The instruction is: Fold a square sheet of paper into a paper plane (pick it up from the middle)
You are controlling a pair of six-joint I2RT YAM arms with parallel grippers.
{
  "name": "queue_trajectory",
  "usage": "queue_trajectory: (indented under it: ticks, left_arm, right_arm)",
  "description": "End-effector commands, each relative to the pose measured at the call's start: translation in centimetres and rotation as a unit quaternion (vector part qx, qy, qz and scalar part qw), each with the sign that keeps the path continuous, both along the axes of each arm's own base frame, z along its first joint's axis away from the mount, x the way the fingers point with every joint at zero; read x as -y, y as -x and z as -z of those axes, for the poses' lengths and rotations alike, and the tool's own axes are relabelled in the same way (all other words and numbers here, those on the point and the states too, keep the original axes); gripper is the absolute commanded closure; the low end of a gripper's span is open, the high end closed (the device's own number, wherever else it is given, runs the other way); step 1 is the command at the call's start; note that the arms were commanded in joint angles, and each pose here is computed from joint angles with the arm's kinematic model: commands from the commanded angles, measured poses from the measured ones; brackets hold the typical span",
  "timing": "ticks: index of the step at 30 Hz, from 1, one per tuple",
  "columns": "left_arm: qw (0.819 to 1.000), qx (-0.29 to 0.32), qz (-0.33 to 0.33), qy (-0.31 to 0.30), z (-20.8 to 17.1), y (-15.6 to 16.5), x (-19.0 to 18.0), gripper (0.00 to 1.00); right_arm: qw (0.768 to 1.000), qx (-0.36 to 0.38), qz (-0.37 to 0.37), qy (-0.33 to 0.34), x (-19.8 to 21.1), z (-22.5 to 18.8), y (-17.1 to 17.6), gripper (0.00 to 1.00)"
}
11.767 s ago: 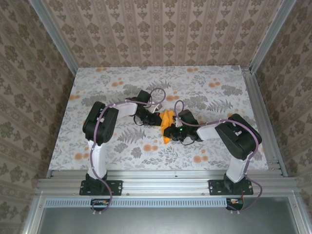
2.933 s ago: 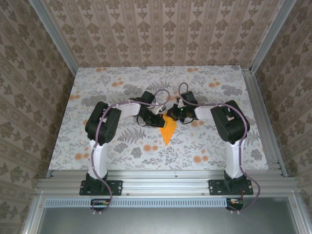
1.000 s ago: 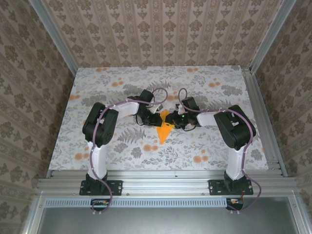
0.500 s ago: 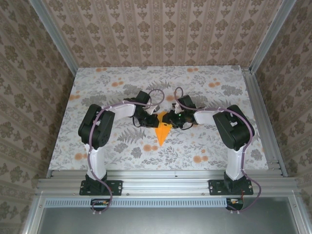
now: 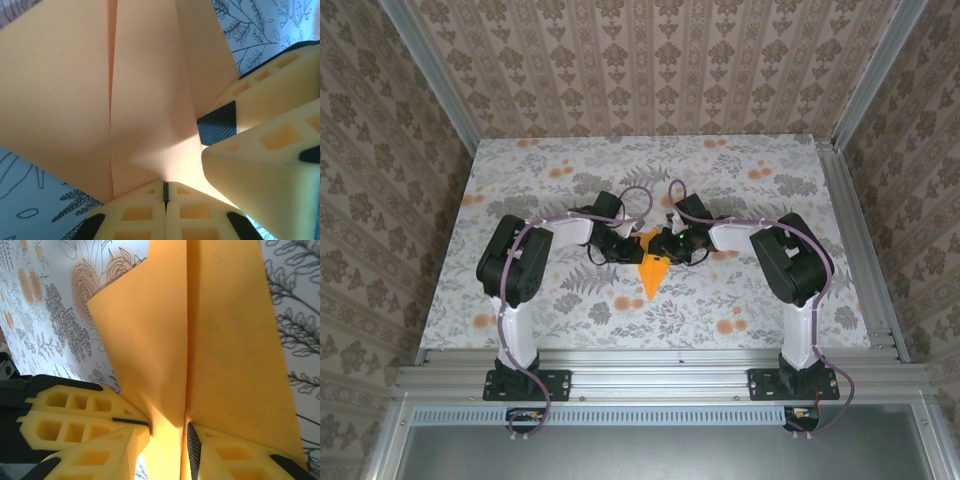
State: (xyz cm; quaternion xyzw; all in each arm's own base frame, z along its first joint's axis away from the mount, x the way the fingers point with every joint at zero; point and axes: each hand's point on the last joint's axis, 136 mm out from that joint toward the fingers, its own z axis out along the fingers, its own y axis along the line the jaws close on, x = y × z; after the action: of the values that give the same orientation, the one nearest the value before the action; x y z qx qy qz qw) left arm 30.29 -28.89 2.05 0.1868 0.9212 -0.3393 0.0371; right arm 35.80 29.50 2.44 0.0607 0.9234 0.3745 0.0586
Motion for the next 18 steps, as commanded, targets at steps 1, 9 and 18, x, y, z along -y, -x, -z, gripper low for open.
queue_trajectory:
  ticks: [1,9,18]
  left_arm:
    - [0.999,-0.018,-0.01,-0.025,1.3,0.9,-1.4,1.0]
    - [1.0,-0.023,-0.011,-0.017,1.2,0.8,-1.5,1.0]
    - [1.0,-0.023,-0.011,-0.006,0.6,0.6,-1.2,1.0]
  right_arm:
    - [1.0,-0.016,-0.008,0.008,-0.5,1.1,0.6,0.65]
    - [0.999,-0.013,-0.015,-0.04,-2.2,-0.2,0.8,0.66]
    - [0.999,-0.005,-0.016,-0.041,-2.1,-1.2,0.9,0.68]
